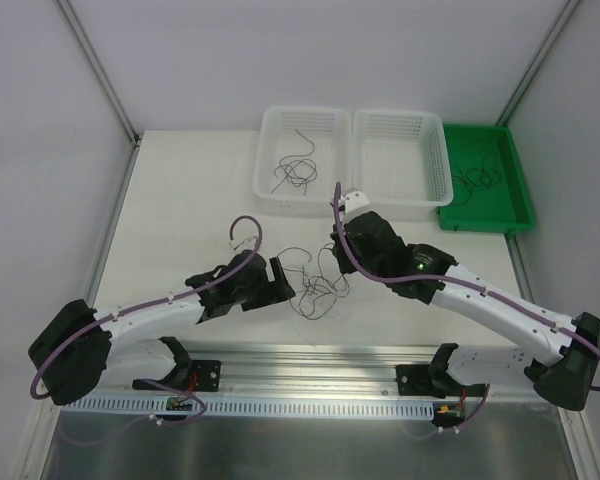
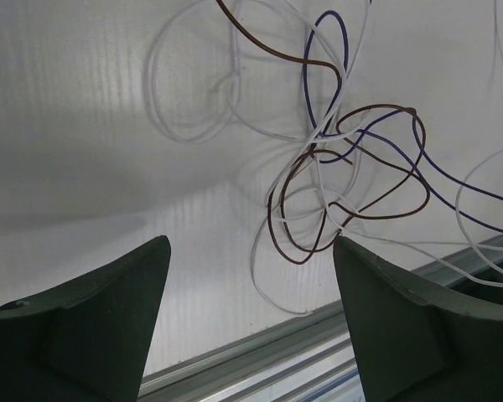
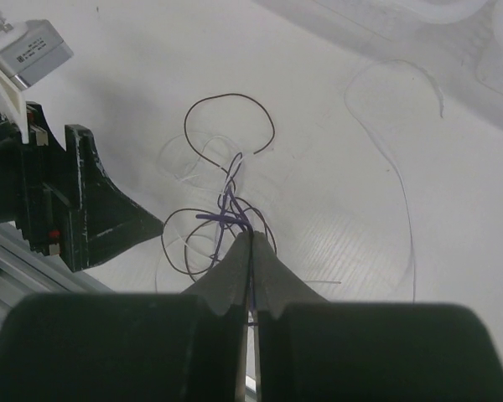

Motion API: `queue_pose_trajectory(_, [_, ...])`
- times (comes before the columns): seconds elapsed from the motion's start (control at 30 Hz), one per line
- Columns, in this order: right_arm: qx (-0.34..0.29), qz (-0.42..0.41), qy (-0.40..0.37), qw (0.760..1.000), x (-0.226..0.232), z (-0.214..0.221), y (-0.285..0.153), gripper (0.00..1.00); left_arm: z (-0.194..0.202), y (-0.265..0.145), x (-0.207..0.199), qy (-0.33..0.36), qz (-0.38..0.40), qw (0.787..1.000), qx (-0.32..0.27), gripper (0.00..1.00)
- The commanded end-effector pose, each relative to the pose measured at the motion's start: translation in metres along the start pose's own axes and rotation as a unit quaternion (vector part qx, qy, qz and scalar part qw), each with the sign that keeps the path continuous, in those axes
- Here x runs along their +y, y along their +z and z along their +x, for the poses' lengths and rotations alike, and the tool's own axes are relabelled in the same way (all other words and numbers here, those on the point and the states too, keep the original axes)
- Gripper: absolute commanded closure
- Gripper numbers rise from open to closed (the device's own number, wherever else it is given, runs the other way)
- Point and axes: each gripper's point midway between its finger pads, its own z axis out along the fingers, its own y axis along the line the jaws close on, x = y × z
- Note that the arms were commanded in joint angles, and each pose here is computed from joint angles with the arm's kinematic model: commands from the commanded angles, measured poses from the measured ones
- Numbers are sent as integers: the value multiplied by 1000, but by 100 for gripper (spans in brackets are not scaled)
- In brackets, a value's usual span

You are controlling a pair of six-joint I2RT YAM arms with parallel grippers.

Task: Untangle the cables
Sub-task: Untie the cable.

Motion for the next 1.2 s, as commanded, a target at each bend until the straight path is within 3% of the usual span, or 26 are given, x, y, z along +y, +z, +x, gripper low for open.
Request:
queue_pose_trajectory(0.0, [-12,13,-3,1000,-6,-2,-1,99,-10,8,-25,-6,7,999,-31,22])
queue_pose_trajectory(0.33, [-8,17,-6,1000,-7,1,2,99,20,37,-45,30,-17,999,9,48])
queue_pose_trajectory(0.5, [-8,33,-13,999,-15,5,1,99,27,37,-46,34,-17,999,14,93])
queue_pose_trajectory(0.57, [-7,44,-15,999,-21,8,1,99,27,32,-42,29,-15,999,11,100])
queue_pose_trajectory(0.8, [25,155,10,988,-92,34,3,99,5,-13,-9,46,-48,997,-39,100])
queue_pose_trajectory(0.93, [52,201,74,975,-140,56,1,99,-36,-52,13,49,-70,992,-96,100])
queue_pose_trajectory(1.0, [75,211,83,971,-149,68,0,99,-60,-80,6,60,-50,989,-128,100])
queue_pose_trajectory(1.03, [85,221,88,967,-156,72,0,99,-70,-90,22,53,-77,987,-134,100])
queue_pose_trajectory(1.17, [119,230,97,961,-163,89,5,99,-108,-144,23,73,-95,974,-193,100])
